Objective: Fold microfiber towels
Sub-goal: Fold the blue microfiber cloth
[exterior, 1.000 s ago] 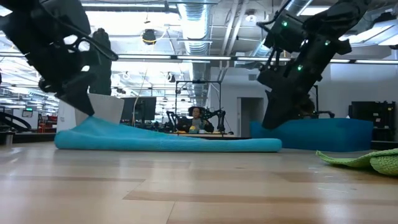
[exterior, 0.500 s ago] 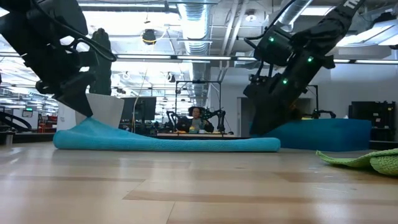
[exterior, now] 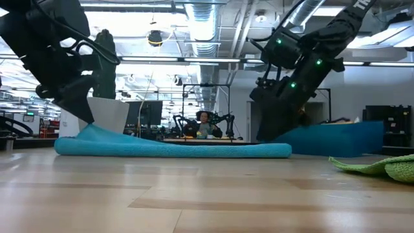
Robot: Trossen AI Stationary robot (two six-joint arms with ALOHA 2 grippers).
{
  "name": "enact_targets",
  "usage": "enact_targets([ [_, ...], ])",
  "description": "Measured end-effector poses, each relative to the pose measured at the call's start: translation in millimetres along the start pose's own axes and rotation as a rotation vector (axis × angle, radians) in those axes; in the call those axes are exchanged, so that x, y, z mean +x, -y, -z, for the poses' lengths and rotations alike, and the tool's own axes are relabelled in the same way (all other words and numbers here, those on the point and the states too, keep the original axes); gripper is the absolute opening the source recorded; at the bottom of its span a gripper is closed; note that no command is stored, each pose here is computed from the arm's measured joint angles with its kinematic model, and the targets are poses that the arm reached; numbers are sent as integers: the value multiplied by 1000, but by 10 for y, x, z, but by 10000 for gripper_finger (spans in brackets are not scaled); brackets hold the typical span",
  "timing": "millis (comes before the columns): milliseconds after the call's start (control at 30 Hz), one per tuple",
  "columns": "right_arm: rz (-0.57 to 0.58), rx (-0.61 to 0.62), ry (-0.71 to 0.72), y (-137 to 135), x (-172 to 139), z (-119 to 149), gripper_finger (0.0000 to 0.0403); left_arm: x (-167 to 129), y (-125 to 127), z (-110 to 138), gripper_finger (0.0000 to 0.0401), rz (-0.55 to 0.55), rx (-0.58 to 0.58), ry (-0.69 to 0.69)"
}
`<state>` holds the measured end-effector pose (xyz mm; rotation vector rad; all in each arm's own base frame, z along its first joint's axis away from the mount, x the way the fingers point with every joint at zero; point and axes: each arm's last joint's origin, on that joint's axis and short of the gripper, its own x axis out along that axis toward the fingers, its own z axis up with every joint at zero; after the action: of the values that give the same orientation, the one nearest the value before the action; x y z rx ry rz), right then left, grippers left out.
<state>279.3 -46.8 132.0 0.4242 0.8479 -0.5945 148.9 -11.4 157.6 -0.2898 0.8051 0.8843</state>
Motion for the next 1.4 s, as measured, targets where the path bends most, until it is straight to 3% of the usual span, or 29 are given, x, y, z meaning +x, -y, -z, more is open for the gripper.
enact_targets([
  [367,33,-171,3,-481,-374,97,112,-75,61,83,0,63,11,-18],
  [800,32,-192,-70,-785,-75,580,71,-154,139,173,0,171,-1,-94],
  [1100,-54,-178,-82,-1206,-300,797,70,-274,242,267,0,283,-66,-107],
  [1200,4,-211,-29,-1256,-396,793,70,-305,261,286,0,298,-61,-80],
  [1400,161,-262,30,-1086,-544,588,89,-276,234,237,0,237,-58,18],
])
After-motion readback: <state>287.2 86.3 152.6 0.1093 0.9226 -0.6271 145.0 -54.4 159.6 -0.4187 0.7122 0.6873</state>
